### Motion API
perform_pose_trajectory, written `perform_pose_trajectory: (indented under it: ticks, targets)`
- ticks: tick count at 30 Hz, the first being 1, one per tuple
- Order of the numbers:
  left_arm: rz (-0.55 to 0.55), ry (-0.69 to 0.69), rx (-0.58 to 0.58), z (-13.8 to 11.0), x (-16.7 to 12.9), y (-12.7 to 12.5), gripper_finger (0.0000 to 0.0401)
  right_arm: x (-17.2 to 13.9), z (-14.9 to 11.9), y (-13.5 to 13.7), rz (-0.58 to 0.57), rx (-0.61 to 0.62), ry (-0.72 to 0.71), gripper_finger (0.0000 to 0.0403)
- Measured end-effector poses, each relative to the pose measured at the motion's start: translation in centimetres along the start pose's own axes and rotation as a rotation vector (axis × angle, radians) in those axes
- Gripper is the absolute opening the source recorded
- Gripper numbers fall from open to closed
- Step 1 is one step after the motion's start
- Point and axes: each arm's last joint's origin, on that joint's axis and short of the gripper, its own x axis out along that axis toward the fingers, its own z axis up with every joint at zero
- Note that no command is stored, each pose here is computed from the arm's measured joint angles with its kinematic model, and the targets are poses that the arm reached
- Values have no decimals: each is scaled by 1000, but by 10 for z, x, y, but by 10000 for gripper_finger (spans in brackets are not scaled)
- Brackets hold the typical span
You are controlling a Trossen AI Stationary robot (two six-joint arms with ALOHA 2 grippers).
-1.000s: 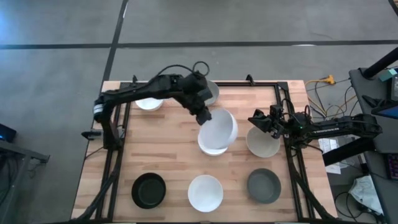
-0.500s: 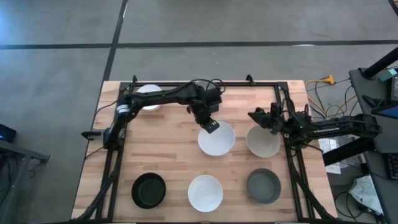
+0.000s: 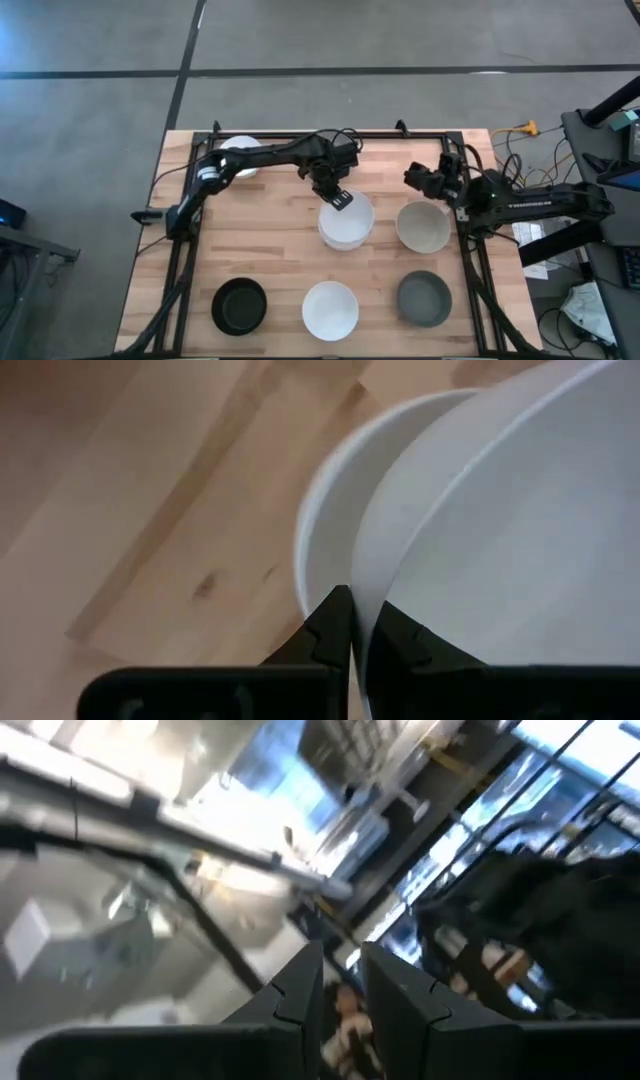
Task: Nest bowls inside each other
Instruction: Stack the left white bowl on the right white bowl
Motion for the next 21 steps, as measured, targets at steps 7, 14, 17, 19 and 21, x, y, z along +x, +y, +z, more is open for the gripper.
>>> perform_pose_trajectory:
  ticks: [7, 14, 17, 19, 21]
  targets:
    - [13, 26, -12, 0, 12, 6, 0, 21, 2, 6, -90, -25, 227, 68]
    - [31, 80, -29, 2, 33, 11, 0, 35, 12, 21, -99, -156, 342, 68]
    - [32, 84, -31, 2, 35, 12, 0, 39, 17, 26, -89, -184, 360, 68]
    - [34, 85, -32, 2, 36, 12, 0, 40, 18, 28, -95, -190, 370, 68]
    - [39, 87, -32, 2, 37, 12, 0, 40, 18, 28, -102, -191, 377, 68]
